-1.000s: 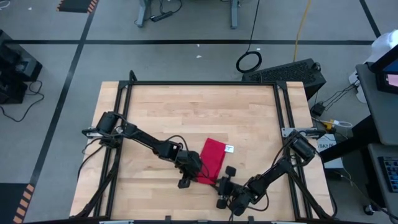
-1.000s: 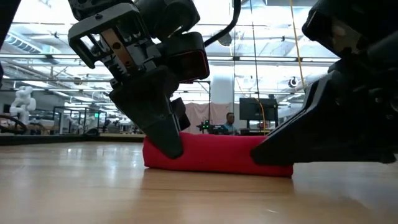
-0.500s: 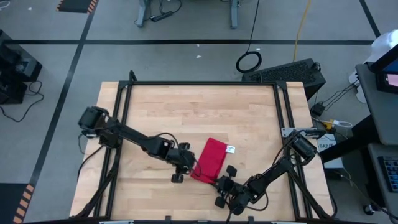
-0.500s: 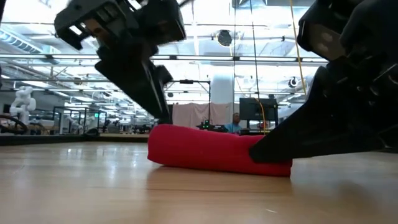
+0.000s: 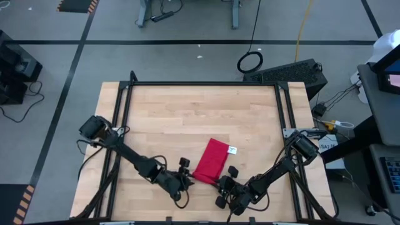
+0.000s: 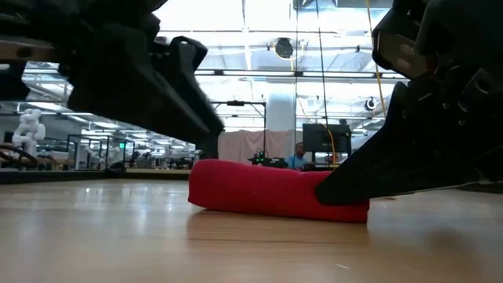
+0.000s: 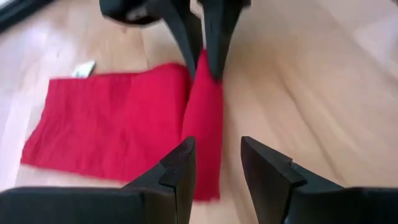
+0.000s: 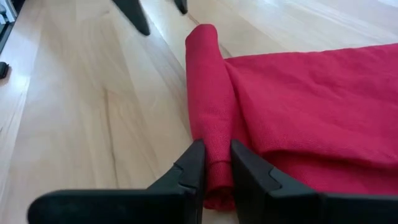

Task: Roll towel
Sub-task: Roll the red towel

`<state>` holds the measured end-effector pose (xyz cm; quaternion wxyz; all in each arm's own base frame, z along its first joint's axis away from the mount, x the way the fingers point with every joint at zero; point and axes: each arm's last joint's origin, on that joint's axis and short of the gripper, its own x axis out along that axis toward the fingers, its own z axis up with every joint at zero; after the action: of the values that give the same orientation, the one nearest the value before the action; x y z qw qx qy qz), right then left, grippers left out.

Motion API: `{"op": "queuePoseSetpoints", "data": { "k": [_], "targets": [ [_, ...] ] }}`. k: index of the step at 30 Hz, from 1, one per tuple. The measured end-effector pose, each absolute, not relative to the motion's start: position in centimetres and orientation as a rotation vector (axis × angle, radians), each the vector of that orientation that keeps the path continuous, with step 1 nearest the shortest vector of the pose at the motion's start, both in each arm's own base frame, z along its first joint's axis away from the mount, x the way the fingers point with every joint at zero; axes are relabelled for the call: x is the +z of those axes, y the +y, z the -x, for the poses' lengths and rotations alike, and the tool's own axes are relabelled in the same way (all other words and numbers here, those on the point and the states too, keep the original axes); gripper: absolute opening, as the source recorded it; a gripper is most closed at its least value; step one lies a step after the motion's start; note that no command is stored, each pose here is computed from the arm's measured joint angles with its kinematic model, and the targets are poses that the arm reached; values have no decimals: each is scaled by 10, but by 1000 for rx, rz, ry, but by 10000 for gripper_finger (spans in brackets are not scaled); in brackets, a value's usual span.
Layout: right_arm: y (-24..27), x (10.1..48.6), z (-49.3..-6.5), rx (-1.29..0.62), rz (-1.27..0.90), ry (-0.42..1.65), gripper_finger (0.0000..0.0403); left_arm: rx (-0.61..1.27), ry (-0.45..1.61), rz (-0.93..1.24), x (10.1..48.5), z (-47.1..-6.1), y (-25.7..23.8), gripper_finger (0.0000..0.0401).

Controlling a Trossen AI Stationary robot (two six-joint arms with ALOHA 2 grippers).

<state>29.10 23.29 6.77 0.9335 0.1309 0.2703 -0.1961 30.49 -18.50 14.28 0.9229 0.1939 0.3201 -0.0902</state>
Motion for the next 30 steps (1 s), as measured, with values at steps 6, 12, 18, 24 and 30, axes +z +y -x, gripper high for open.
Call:
{"op": "queuePoseSetpoints", "data": {
  "k": [6,12,18,24,30],
  "targets": [
    [232,68,-292,-406,-286,547,50,-163,682,-393,131,-310,-182,154],
    [232,68,-292,-405,-291,548,50,-156,704,-445,124,-308,-182,217],
    [232,68,-292,-402,-294,554,50,-130,718,-462,114,-311,-180,235],
    [232,68,-292,-401,-295,554,50,-113,739,-472,105,-317,-172,235],
    [232,71,-292,-391,-285,552,57,-149,756,-439,105,-321,-165,212]
  ]
}}
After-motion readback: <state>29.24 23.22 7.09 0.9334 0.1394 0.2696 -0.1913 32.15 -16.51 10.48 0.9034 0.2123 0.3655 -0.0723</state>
